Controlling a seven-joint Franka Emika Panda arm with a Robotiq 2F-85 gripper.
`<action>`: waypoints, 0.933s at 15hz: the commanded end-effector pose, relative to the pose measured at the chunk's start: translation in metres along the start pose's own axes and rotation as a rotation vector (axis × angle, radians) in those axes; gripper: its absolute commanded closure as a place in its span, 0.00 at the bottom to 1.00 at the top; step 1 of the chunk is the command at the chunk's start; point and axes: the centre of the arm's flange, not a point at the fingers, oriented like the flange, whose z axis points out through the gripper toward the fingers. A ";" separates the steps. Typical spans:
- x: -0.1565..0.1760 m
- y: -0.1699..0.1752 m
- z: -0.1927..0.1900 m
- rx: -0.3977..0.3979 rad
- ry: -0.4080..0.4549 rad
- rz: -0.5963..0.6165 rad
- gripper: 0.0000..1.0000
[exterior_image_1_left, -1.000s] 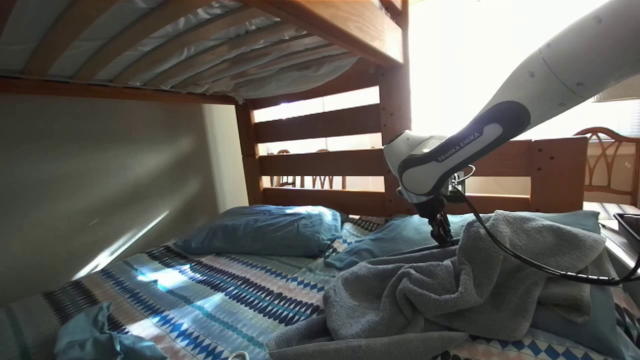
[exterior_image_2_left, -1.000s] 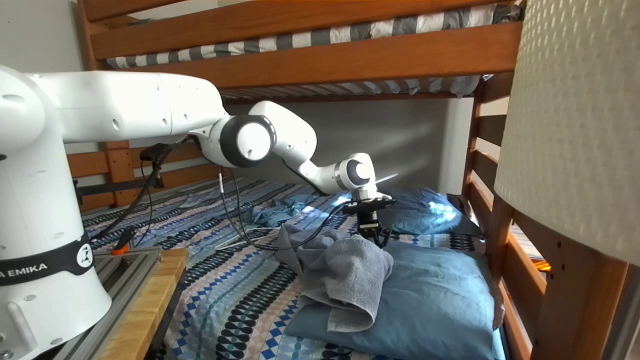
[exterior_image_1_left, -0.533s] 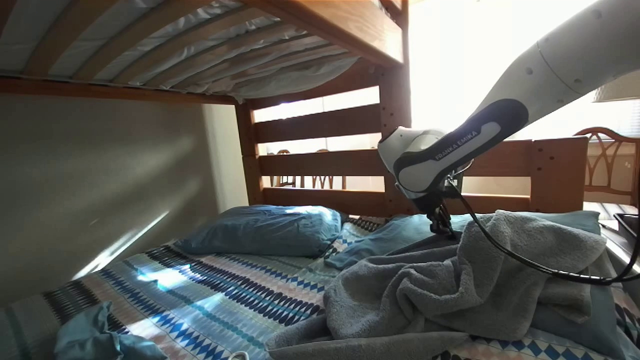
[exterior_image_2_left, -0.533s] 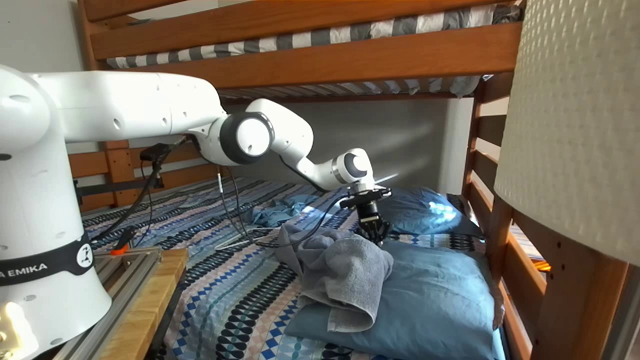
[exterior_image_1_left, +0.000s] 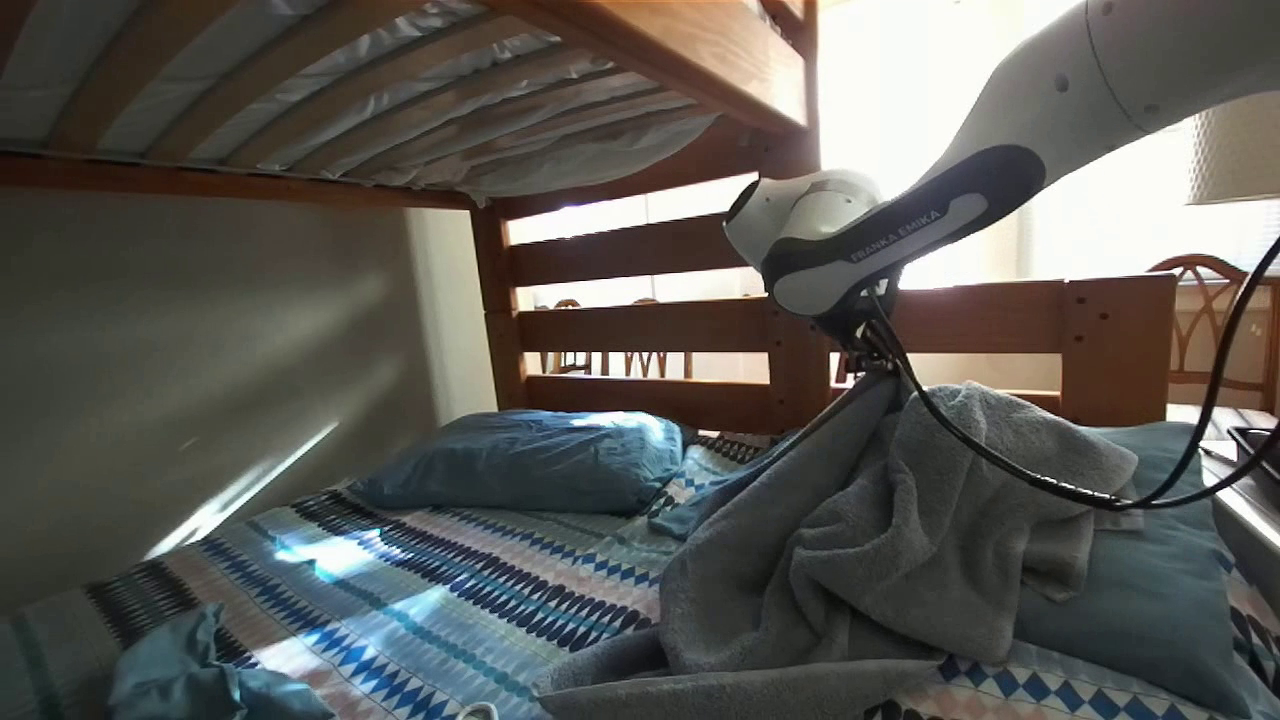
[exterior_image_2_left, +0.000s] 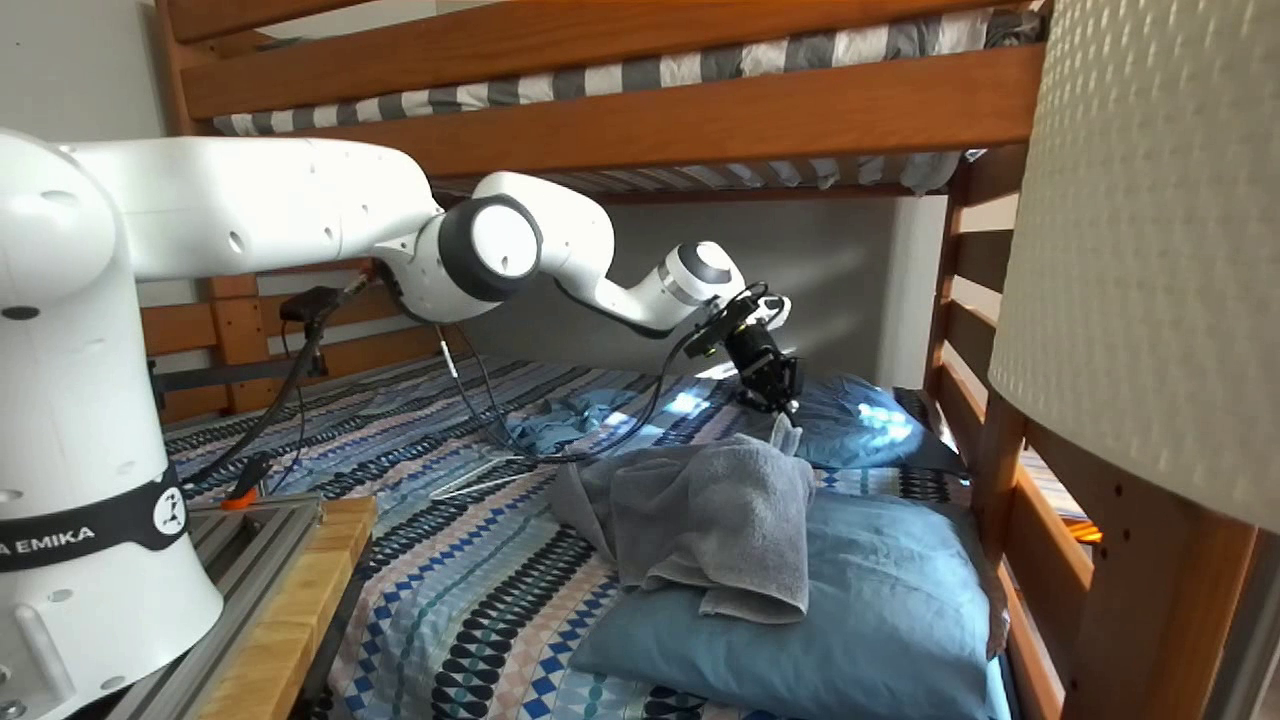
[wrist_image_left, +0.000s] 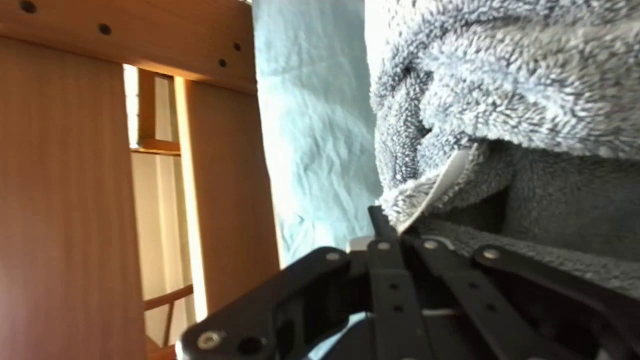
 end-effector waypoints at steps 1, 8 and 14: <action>0.016 0.034 -0.019 -0.143 -0.003 0.134 0.99; 0.002 0.052 -0.010 -0.187 0.021 0.496 0.99; 0.027 0.029 -0.015 -0.056 0.362 0.346 0.99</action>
